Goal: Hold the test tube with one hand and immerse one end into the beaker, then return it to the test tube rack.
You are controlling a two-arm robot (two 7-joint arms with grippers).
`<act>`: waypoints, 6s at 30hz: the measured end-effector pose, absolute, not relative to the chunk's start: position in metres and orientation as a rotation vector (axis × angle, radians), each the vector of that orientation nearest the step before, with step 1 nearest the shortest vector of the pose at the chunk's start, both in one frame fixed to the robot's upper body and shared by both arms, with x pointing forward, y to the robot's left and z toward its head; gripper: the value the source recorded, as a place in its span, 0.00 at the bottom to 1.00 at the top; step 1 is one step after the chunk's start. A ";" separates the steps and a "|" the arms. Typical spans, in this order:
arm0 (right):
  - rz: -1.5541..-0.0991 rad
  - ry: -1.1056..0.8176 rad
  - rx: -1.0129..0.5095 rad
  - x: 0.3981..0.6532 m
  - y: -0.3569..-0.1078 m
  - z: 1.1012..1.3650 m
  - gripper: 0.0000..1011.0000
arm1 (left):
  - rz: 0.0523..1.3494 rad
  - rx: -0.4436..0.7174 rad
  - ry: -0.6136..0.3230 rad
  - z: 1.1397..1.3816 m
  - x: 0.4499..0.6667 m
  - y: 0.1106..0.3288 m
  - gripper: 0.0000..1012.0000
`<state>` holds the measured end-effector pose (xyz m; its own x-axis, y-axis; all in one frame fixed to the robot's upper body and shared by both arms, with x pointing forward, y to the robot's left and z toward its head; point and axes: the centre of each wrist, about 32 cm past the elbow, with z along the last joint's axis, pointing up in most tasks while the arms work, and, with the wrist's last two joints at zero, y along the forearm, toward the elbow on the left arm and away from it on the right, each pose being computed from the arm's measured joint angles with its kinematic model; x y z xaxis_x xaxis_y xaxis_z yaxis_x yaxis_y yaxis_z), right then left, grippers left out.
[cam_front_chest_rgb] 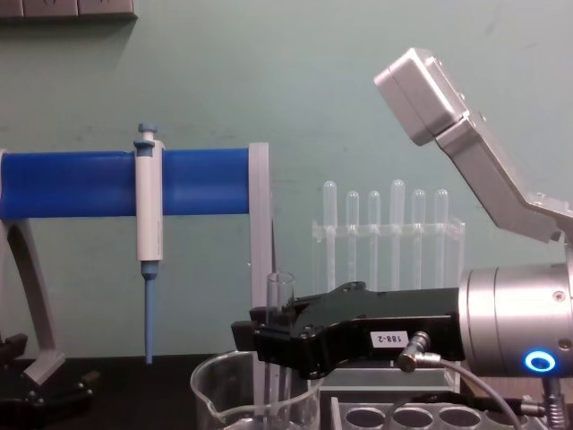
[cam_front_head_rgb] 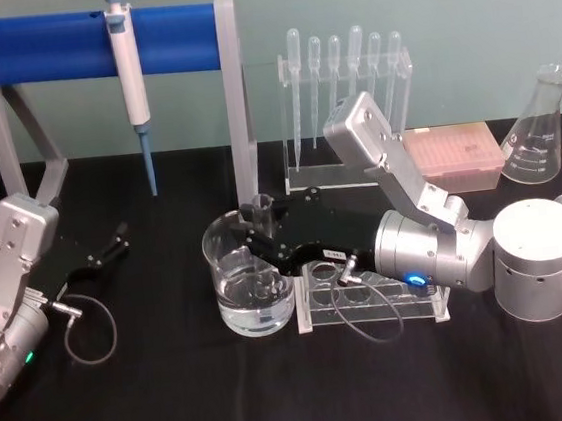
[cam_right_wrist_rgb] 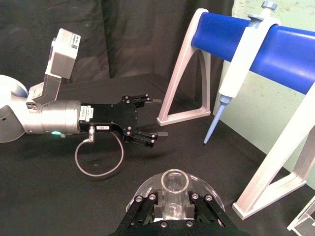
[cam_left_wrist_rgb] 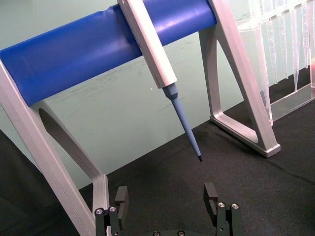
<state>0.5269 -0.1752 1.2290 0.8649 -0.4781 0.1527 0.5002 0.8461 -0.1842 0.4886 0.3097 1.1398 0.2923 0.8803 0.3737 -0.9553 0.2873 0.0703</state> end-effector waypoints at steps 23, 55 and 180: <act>-0.517 -0.102 -0.222 0.527 -0.175 1.229 0.22 | 1.248 0.304 -0.285 1.140 0.489 0.310 0.99; -0.517 -0.102 -0.222 0.527 -0.175 1.229 0.22 | 1.248 0.304 -0.285 1.140 0.489 0.310 0.99; -0.665 -0.090 -0.221 0.485 -0.262 1.228 0.22 | 1.248 0.304 -0.285 1.140 0.489 0.310 0.99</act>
<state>0.4849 -0.2625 1.2281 0.7839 -0.6017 0.1532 0.6207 0.7643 -0.1746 0.4886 0.3097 1.1398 0.2923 0.8803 0.3737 -0.9552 0.2874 0.0703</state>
